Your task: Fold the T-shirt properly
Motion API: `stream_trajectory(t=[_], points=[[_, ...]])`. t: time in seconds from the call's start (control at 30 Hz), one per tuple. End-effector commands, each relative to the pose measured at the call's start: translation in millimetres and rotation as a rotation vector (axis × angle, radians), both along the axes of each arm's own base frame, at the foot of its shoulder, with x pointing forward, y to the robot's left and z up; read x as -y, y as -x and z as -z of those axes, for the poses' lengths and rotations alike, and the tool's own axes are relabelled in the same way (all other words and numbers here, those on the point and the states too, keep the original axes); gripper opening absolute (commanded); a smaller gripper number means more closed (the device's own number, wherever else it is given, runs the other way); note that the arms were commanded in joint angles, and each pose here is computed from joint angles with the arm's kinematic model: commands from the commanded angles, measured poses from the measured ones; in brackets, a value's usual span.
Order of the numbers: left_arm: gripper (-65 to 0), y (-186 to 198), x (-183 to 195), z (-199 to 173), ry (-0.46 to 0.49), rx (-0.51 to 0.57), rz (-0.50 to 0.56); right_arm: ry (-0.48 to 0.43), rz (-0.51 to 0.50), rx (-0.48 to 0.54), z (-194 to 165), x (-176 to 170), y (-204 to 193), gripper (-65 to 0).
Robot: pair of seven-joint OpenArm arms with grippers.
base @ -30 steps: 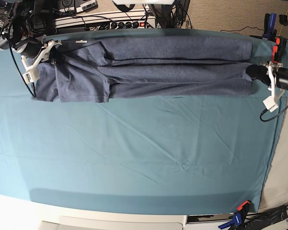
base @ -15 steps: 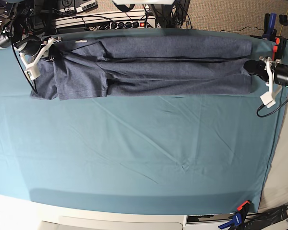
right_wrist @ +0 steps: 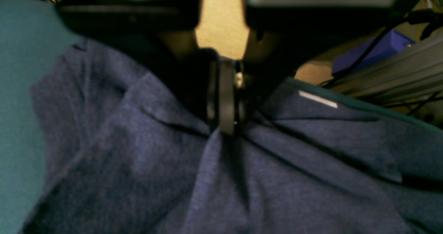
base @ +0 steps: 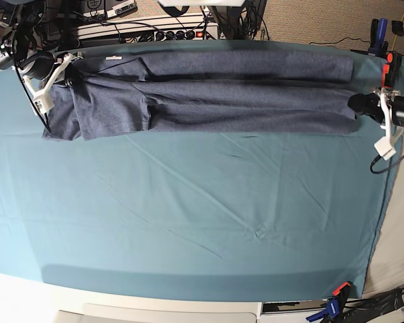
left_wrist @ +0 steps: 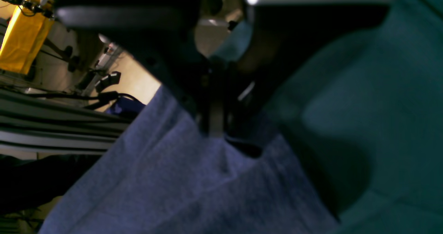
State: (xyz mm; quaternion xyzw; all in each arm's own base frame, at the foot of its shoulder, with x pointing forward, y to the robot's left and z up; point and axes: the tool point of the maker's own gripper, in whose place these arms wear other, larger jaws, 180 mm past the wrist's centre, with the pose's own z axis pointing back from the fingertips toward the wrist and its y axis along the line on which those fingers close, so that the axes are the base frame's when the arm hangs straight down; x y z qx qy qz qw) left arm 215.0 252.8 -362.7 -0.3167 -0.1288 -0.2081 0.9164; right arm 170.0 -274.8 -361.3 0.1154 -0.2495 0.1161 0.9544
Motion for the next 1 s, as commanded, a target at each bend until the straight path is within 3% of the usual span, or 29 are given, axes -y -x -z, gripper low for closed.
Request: stream_trajectory(t=[0.0, 0.97], points=[[-65.0, -4.7, -8.8, -9.8, -0.017, 0.022, 0.002, 0.031, -0.011, 0.018, -8.3, 6.7, -4.0, -65.0], [-65.0, 4.8, -8.8, -4.0, -0.017, -0.005, 0.002, 0.044, -0.022, -0.096, 5.6, 8.3, 25.7, -65.0]])
